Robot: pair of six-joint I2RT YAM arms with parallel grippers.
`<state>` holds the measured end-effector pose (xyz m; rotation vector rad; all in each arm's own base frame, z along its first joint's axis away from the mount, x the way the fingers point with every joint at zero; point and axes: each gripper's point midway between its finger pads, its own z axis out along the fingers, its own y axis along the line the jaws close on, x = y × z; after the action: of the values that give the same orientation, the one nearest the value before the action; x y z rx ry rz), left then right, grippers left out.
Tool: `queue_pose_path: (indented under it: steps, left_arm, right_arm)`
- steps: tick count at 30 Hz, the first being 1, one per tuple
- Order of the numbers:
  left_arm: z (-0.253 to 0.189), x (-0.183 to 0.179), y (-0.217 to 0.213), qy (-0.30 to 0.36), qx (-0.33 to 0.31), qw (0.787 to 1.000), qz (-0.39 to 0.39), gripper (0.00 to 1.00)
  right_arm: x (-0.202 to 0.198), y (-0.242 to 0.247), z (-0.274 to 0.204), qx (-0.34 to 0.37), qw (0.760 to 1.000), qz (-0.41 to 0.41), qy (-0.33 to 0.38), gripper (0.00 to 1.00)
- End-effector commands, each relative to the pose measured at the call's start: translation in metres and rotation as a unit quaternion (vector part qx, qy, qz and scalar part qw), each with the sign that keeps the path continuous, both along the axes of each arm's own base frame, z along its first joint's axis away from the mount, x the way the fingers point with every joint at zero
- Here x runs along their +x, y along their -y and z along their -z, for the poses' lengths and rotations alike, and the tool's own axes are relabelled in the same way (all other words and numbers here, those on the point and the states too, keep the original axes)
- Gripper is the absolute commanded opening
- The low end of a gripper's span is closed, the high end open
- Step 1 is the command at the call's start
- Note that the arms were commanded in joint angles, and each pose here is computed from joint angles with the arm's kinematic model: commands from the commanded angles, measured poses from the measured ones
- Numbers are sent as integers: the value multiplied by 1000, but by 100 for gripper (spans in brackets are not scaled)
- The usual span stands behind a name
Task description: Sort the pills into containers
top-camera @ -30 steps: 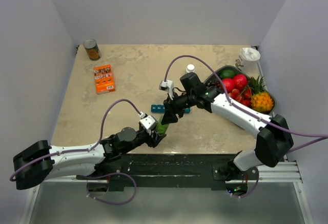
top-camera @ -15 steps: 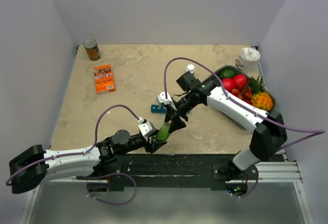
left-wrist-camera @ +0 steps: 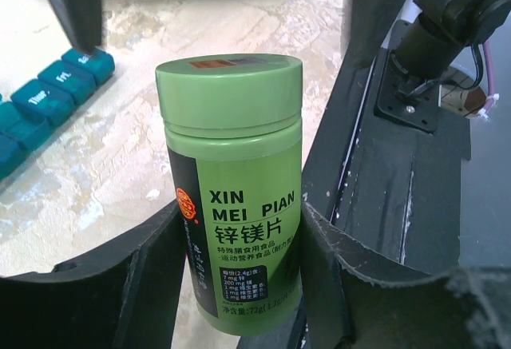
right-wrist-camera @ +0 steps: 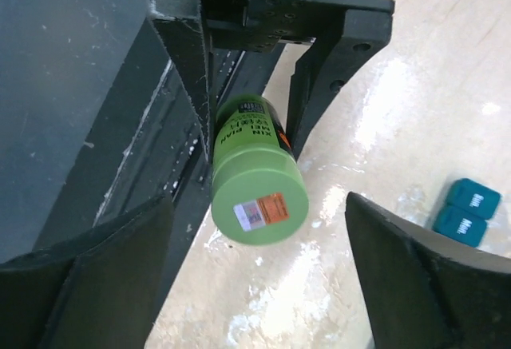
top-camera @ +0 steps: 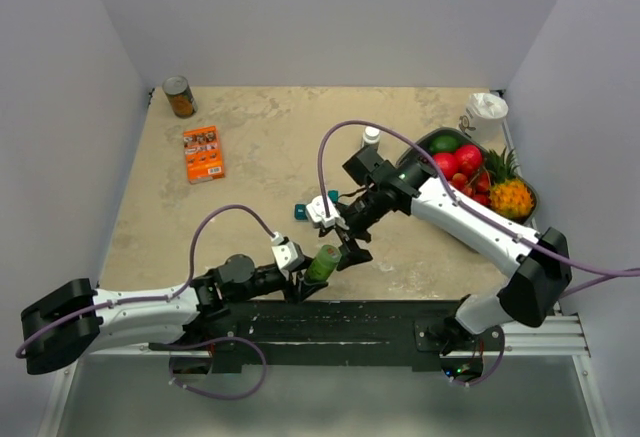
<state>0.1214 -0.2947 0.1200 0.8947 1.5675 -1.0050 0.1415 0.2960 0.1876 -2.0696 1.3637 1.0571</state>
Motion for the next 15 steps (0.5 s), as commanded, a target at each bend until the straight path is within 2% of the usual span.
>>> queue_pose_path:
  steps: [1,3,8,11,12,13,15]
  left_arm:
    - [-16,0,2,10,-35,999,0,0]
    - [-16,2,1,5,-37,999,-8,0]
    - [-20,8,-6,5,-47,998,-33,0]
    - [-26,10,-8,10,-53,998,-43,0]
    - [-26,11,-8,11,-50,998,-44,0]
    - [-26,11,-8,14,-48,998,-44,0]
    - [-29,16,-8,23,-39,997,-54,0]
  right_arm:
    - [8,3,-28,23,999,29,24,94]
    - [10,7,-38,37,998,35,26,99]
    - [26,22,-52,70,993,91,17,99]
    - [44,27,-62,94,982,166,-6,99]
    - [46,28,-65,90,972,211,-45,99]
    - [65,26,-67,98,961,255,-37,99]
    - [71,27,-58,81,948,299,-72,99]
